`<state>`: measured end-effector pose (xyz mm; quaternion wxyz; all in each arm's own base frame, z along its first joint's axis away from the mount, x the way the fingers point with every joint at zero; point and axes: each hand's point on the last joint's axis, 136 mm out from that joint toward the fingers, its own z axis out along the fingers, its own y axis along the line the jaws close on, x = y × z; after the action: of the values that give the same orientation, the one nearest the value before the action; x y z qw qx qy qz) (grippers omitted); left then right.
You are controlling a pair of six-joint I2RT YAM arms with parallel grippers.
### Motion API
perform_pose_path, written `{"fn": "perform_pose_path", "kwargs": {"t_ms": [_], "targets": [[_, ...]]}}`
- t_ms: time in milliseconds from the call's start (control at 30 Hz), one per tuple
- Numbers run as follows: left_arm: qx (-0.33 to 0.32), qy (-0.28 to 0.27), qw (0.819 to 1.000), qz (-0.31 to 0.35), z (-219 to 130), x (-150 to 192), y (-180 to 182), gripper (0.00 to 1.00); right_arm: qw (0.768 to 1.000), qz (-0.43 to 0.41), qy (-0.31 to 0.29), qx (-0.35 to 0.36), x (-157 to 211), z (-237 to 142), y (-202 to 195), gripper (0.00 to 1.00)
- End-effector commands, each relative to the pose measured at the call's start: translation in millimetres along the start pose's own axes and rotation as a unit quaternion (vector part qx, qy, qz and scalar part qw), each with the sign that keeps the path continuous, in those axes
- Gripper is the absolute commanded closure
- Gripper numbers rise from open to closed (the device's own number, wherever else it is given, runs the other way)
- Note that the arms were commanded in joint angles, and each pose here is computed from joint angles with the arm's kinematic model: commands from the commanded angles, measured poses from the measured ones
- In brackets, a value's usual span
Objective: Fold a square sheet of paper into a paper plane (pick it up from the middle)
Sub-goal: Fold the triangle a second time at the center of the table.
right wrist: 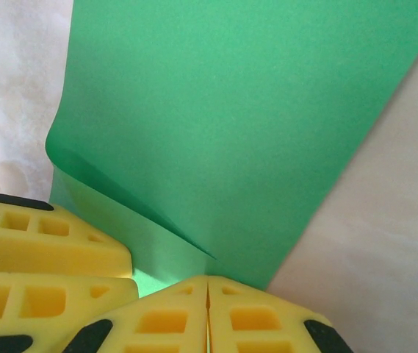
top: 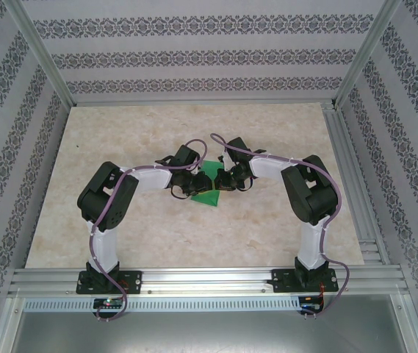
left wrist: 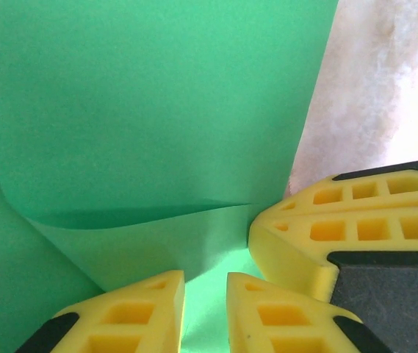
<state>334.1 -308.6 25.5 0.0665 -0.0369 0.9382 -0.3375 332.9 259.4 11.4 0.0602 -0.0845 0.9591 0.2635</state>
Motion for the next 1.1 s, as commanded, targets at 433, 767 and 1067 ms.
{"fn": "perform_pose_path", "kwargs": {"t_ms": [433, 767, 1067], "targets": [[-0.037, -0.037, 0.998, -0.019, -9.5, -20.1, 25.7, 0.78, 0.996, 0.015, 0.036, 0.084, 22.5, 19.3, -44.9, 0.92], [-0.052, -0.074, 0.996, -0.021, -12.7, -37.4, 33.1, 0.76, 0.996, 0.015, 0.037, 0.084, 23.6, 20.5, -46.0, 0.92], [-0.061, -0.085, 0.994, -0.024, -15.5, -46.2, 36.6, 0.72, 0.996, 0.015, 0.036, 0.085, 23.5, 20.5, -46.7, 0.92]]}}
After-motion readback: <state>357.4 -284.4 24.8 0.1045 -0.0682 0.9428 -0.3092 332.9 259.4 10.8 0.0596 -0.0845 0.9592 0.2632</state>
